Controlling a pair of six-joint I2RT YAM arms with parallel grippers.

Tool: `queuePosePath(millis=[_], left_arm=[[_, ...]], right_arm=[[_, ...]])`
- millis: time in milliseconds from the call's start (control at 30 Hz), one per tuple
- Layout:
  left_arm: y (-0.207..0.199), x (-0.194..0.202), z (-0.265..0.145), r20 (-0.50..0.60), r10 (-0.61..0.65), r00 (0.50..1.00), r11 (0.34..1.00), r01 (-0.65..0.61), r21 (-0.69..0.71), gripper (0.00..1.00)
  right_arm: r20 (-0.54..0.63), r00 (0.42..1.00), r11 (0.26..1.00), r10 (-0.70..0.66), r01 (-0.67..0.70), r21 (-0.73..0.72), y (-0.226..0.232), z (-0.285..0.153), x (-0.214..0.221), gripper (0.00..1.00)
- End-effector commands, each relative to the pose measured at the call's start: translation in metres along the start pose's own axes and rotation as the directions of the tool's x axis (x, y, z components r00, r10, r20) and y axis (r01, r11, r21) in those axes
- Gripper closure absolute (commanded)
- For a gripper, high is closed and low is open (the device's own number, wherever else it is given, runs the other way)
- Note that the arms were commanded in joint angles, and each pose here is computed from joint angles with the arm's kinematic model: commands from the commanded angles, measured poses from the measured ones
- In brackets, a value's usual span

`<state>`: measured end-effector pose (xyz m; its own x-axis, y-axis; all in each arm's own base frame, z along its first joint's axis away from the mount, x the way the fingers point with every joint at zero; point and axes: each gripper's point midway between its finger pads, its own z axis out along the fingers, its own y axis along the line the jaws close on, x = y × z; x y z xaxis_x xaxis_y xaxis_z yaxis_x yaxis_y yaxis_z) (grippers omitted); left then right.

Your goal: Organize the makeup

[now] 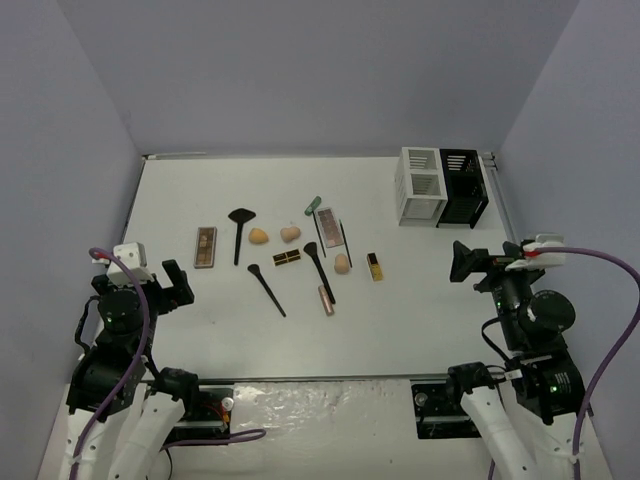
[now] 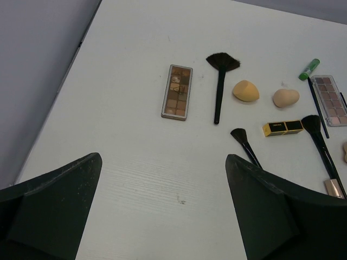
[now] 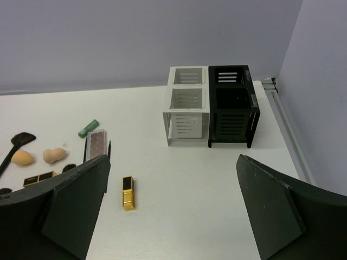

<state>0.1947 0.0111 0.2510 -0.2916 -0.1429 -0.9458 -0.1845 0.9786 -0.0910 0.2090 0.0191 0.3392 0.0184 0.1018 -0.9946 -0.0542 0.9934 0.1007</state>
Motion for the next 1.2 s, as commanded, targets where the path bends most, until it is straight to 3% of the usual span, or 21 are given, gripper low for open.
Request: queuePosePath(millis=[0, 200, 300, 500, 700, 833, 1000, 1167], left_arm=[[-0.001, -0.023, -0.002, 0.083, -0.031, 0.996, 1.0, 0.031, 0.002, 0.03], [0.001, -0.023, -0.004, 0.092, -0.036, 0.995, 0.999, 0.036, -0.007, 0.03], [0.003, -0.023, -0.004, 0.095, -0.038, 0.995, 0.999, 0.039, -0.015, 0.03], [0.003, -0.023, -0.007, 0.107, -0.043, 0.993, 0.999, 0.043, -0.006, 0.03], [0.002, -0.024, -0.005, 0.112, -0.052, 0.992, 0.999, 0.052, -0.004, 0.03], [-0.004, -0.033, -0.005, 0.121, -0.07, 0.99, 0.997, 0.068, 0.02, 0.03], [-0.012, -0.041, 0.001, 0.111, -0.077, 0.991, 0.997, 0.074, 0.033, 0.03], [-0.013, -0.026, 0.013, 0.049, -0.048, 0.998, 0.999, 0.047, 0.019, 0.03]], right_arm=[[0.022, 0.999, 0.998, 0.048, -0.047, -0.03, 0.011, 0.018, -0.016, 0.0], [-0.016, 0.998, 0.99, 0.054, -0.056, -0.127, 0.03, 0.026, -0.016, 0.0], [-0.046, 0.998, 0.993, 0.053, -0.058, -0.108, 0.028, 0.034, -0.011, 0.0], [-0.249, 0.966, 0.993, 0.066, -0.088, -0.078, 0.032, 0.062, 0.023, 0.0], [-0.361, 0.927, 0.984, 0.103, -0.147, -0.096, 0.058, 0.091, 0.044, 0.0], [-0.413, 0.908, 0.99, 0.072, -0.114, -0.077, 0.084, 0.11, 0.074, 0.01], [-0.489, 0.872, 0.984, -0.011, -0.077, -0.161, 0.146, 0.113, 0.133, 0.1], [-0.538, 0.84, 0.975, -0.067, -0.061, -0.216, 0.191, 0.117, 0.187, 0.23]])
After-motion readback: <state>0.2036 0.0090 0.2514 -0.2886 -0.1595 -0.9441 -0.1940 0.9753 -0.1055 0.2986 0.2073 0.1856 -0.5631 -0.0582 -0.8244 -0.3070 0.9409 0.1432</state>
